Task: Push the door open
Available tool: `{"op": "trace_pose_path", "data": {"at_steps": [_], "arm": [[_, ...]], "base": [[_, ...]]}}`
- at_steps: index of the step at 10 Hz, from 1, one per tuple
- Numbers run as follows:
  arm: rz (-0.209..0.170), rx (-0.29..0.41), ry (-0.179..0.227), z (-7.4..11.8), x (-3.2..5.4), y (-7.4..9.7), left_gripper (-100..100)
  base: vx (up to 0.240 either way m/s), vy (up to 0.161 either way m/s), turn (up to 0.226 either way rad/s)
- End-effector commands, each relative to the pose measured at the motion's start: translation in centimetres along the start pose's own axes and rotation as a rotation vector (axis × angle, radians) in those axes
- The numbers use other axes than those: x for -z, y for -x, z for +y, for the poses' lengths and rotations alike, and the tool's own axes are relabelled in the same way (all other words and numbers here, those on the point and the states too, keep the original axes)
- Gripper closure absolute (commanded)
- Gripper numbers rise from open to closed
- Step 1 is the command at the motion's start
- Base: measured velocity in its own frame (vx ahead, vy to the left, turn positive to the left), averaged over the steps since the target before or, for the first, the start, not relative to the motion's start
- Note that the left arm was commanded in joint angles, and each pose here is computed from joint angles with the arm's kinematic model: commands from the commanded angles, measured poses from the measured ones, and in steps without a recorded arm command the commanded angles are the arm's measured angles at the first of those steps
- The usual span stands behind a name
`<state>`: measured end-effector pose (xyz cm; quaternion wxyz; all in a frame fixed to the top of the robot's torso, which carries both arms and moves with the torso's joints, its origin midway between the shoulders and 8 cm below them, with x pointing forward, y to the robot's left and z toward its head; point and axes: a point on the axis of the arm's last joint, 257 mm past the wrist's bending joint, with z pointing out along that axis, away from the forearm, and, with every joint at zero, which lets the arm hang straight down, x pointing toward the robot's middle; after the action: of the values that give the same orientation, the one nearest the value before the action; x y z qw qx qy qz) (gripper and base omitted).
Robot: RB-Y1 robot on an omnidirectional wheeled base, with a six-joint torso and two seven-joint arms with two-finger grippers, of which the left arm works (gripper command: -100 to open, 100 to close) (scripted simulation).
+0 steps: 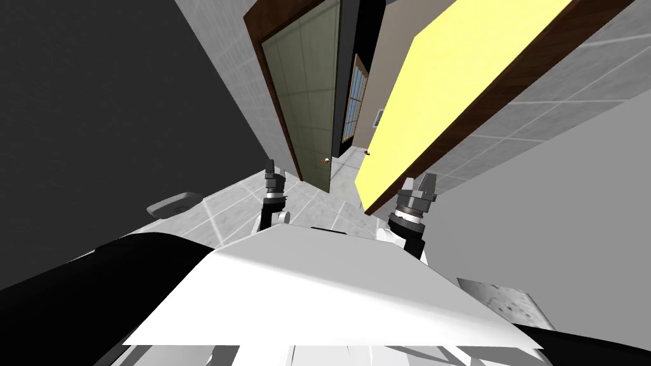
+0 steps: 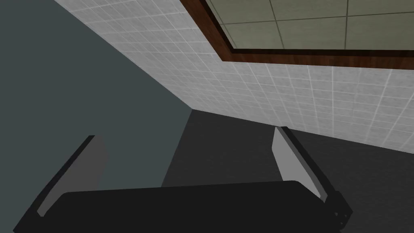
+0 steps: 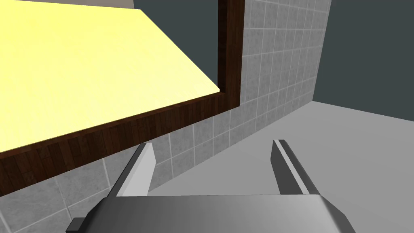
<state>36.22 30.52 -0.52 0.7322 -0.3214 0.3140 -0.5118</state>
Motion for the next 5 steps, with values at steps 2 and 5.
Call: {"op": "trace_pose_path", "data": {"at_steps": [2, 5], "arm": [[0.016, 0.016, 0.018, 1.5, 0.13, -0.8, -100], [0.037, 0.038, 0.043, 3.6, 0.36, -1.8, -100]], "base": [[0.095, 0.004, -0.053], [0.087, 0.058, -0.05]]}}
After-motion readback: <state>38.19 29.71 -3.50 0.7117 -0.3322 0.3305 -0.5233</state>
